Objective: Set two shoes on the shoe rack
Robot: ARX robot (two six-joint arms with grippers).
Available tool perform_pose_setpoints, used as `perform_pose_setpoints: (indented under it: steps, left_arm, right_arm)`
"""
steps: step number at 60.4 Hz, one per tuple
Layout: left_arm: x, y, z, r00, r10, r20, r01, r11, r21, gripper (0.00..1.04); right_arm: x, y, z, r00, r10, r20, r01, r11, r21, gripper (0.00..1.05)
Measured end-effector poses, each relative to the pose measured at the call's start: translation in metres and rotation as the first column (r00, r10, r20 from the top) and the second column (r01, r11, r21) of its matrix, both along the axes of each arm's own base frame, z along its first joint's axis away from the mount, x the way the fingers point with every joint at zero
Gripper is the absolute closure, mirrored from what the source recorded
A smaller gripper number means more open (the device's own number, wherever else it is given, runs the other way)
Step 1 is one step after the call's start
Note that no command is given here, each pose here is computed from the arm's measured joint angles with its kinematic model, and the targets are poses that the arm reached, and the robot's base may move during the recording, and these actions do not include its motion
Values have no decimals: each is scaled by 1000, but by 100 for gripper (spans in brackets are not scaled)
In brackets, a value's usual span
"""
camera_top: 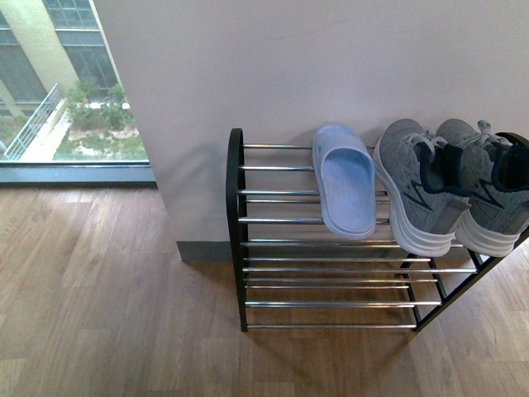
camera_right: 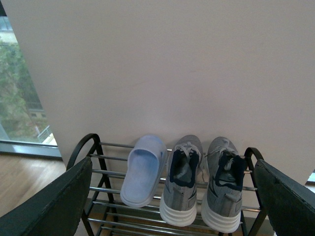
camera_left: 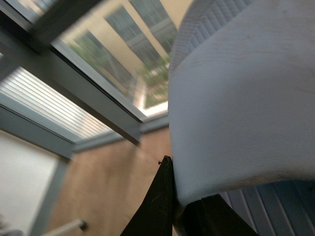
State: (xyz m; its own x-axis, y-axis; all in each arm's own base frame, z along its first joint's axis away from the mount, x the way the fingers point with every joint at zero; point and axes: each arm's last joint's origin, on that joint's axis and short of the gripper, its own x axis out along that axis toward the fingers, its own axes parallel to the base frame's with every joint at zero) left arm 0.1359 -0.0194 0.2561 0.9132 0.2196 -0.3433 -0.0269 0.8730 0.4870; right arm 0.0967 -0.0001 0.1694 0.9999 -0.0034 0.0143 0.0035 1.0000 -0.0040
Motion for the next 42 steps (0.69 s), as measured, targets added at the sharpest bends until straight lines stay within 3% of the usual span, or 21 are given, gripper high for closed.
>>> perform_pose_setpoints:
  steps: [8,22,27,42]
  left_arm:
    - [34,-5,8,999,-6,-36,-1,982,-188,103]
    - [114,-28,6,995,-53,-83,33,974,-225,103]
    - [157,-56,-11,982,-99,-162,57,968,-243,103]
    - [223,-122,-67,936,-197,-291,147,972,-185,103]
  right_arm:
    - [0,0,0,1000,0,0,0,1000,0,9]
    - [0,0,0,1000,0,0,0,1000,0,9]
    - [0,0,0,1000,0,0,0,1000,0,9]
    - [0,0,0,1000,0,0,0,1000,0,9]
